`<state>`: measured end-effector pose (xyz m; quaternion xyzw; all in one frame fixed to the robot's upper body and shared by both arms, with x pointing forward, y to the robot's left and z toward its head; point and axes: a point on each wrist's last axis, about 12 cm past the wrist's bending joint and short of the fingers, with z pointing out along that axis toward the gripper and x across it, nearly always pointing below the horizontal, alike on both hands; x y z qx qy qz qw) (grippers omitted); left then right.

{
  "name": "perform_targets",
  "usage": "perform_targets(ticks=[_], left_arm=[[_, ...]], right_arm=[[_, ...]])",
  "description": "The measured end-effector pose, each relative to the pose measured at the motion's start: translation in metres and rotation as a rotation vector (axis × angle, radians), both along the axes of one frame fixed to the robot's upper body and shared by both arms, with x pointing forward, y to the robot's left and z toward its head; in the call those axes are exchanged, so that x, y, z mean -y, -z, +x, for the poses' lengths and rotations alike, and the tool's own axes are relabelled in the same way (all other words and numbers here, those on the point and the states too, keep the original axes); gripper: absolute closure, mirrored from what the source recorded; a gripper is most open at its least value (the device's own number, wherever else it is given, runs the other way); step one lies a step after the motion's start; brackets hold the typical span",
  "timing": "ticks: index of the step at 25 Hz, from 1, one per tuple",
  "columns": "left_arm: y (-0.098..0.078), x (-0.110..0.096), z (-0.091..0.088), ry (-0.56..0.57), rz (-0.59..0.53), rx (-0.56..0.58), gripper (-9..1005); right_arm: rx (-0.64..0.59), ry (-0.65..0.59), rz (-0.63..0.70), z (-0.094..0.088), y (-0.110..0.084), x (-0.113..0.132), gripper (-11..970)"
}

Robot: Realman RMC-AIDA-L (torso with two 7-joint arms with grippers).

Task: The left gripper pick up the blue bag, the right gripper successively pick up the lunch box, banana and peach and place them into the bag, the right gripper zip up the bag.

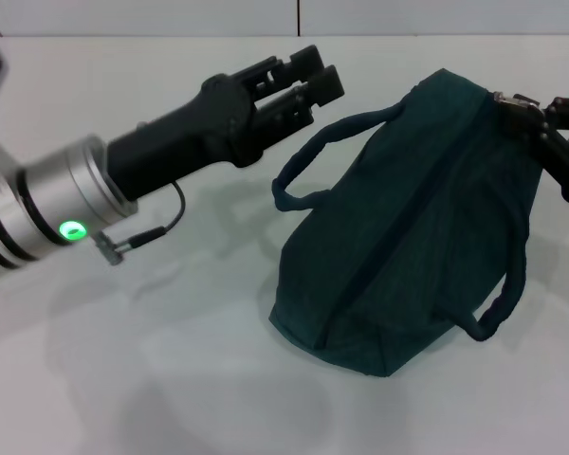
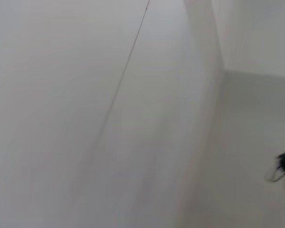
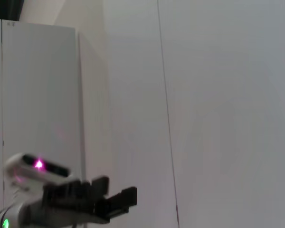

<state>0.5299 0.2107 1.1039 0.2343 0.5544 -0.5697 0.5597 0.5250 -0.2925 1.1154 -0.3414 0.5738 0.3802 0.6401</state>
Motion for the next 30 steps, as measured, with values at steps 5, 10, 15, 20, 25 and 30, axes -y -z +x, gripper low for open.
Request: perform_targets(ticks=[5,10,15,20,25,30], left_arm=[[-0.031,-0.007,0.007,0.272,-0.020,-0.222,527],[-0.025,0.012,-0.005,0.311,-0.013,-0.215,376],[-0.009,0.036,-0.015,0.225,0.139,-0.085,244],[0.001,0.045,-0.019,0.138,0.220,-0.008,181],[0.010,0.053,-0.016,0.059,0.272,0.024,196],[0.014,0.062,-0.013,0.024,0.299,0.038,254]], right_arm=[[-0.001,-0.017,0.012,-0.001,0.000,-0.002,942],[0.000,-0.021,0.017,0.001,0.000,-0.004,941],[0.002,-0.022,0.016,0.003,-0.002,-0.005,941],[0.001,-0.021,0.015,0.004,-0.001,-0.006,941],[0.001,-0.017,0.013,0.005,-0.002,-0.006,941],[0.002,-0.017,0.012,0.006,-0.002,-0.006,941]])
